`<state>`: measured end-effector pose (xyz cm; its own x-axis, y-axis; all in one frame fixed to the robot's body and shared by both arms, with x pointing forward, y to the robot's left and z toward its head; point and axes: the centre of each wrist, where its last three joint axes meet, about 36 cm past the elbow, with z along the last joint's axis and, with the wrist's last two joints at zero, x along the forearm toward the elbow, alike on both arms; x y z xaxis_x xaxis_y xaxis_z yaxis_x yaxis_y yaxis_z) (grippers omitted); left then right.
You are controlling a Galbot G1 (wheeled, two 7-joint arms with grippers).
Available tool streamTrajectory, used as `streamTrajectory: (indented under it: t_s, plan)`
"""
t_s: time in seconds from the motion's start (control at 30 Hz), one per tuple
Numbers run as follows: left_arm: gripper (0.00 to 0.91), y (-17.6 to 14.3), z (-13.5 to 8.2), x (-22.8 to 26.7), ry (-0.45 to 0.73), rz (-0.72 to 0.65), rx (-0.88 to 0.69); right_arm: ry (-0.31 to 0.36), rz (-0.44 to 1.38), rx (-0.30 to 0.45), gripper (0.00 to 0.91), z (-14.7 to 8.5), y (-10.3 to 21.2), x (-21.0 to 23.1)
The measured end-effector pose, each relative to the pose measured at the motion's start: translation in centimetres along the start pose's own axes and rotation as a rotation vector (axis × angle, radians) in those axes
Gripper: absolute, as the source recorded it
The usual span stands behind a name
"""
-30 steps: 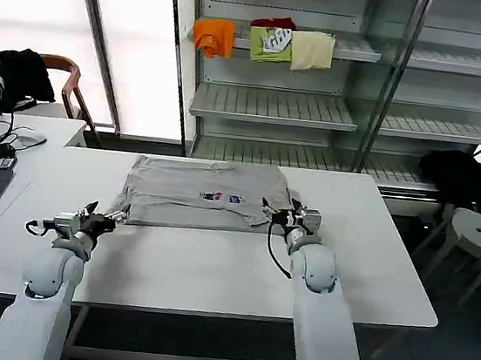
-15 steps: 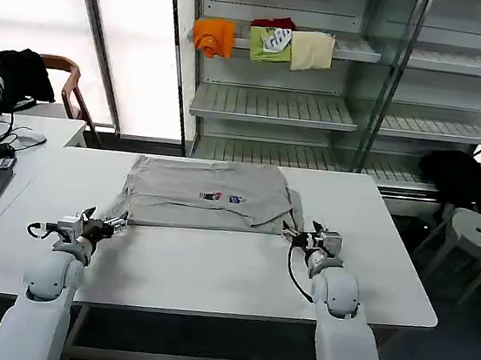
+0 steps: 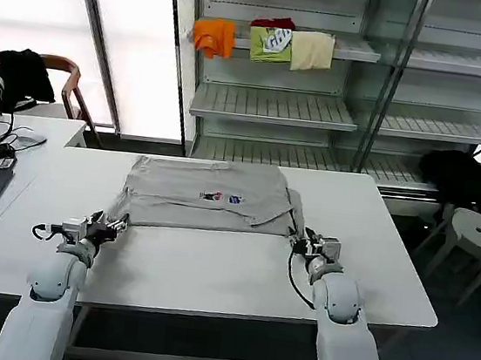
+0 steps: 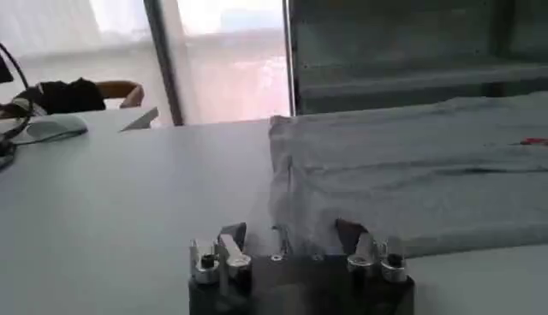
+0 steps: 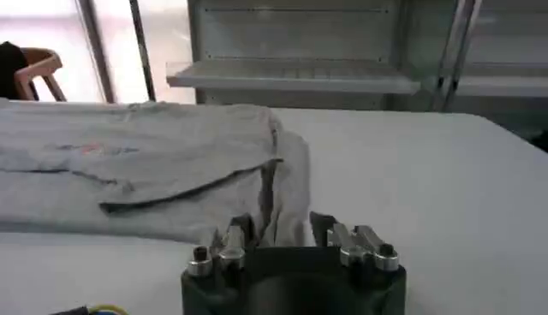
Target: Fold and organize the clothes.
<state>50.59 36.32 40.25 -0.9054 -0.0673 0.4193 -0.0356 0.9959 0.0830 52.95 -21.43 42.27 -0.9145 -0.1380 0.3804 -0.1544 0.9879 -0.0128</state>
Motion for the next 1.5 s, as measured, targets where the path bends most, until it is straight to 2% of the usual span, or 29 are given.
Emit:
streamTrajectory:
  t_s: [0.43,0.9,0.93,0.97,1.3,1.47,1.5]
  plan:
    - [0.0,0.3,0.5,1.0,-0.003,0.003,0.003,-0.005,-0.018,-0.004,0.0,0.4,0.3,1.2]
    - [0.0,0.8,0.8,5.0,-0.024,0.028,0.023,-0.02,-0.031,-0.003,0.0,1.9,0.1,6.0]
    - [0.0,0.8,0.7,5.5,-0.031,0.032,0.024,-0.023,-0.03,-0.004,0.736,2.0,0.1,6.2]
    - [0.0,0.8,0.7,5.8,-0.035,0.038,0.025,-0.025,-0.03,-0.004,0.907,2.0,0.1,6.4]
    - [0.0,0.1,0.6,7.1,-0.058,0.074,0.026,-0.081,-0.03,-0.02,0.907,1.4,1.0,4.8]
    - [0.0,-0.1,0.9,7.2,-0.059,0.084,0.031,-0.08,-0.019,-0.02,0.907,1.0,1.6,3.0]
    - [0.0,-0.1,0.9,7.2,-0.059,0.085,0.032,-0.075,-0.019,-0.02,0.766,1.1,1.7,2.6]
